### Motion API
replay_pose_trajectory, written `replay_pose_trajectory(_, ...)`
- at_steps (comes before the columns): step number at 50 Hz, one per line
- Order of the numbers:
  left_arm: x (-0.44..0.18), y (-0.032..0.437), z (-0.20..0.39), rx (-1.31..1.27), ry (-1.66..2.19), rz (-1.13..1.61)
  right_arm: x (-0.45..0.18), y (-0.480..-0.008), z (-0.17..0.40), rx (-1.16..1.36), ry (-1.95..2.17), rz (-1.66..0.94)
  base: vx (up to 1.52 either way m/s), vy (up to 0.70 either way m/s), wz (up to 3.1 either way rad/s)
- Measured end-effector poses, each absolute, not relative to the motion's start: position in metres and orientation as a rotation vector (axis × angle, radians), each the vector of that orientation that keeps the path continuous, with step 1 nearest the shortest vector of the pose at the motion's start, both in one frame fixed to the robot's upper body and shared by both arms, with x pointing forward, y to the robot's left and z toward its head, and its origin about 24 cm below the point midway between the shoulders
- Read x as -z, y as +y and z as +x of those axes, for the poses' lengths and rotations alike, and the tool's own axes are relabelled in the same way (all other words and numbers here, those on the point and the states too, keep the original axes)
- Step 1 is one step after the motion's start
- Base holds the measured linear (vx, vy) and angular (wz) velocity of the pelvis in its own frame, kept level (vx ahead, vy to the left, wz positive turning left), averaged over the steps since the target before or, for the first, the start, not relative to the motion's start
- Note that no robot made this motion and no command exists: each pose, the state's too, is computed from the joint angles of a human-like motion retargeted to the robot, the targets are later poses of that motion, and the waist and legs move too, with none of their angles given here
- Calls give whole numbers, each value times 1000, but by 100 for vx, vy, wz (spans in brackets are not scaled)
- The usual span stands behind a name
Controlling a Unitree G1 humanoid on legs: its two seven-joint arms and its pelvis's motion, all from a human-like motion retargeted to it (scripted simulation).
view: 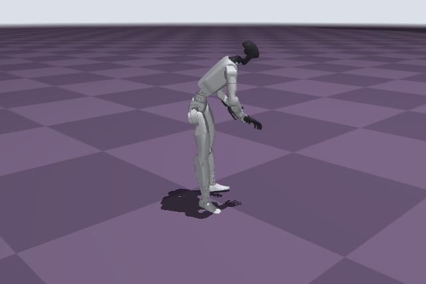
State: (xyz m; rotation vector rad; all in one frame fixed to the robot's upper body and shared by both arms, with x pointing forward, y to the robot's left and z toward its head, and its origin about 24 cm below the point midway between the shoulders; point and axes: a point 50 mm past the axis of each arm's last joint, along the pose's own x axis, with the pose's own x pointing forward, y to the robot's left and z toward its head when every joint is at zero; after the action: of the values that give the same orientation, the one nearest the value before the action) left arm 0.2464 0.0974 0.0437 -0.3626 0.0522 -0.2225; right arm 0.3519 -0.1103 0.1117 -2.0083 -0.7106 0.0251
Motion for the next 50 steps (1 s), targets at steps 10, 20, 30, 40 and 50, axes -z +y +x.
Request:
replay_pose_trajectory(10, -164, 8, 301, 491, -313, -382, -210, -177, 404, -148, -272, -2321, -9, -5, 5)
replay_pose_trajectory(20, -185, -18, 327, 470, -330, -312, -249, -187, 426, 5, 37, -2487, -1, -4, -22)
replay_pose_trajectory(30, -66, 69, 263, 301, -168, -32, -131, -102, 376, -441, -381, -2194, 5, -4, -15)
replay_pose_trajectory(40, -87, 89, 250, 303, -339, 101, -200, -149, 368, -135, -595, -2251, -5, -5, -3)
replay_pose_trajectory(50, -248, -20, 319, 576, -667, -23, -355, -249, 395, 454, 29, -2303, -2, -2, -11)
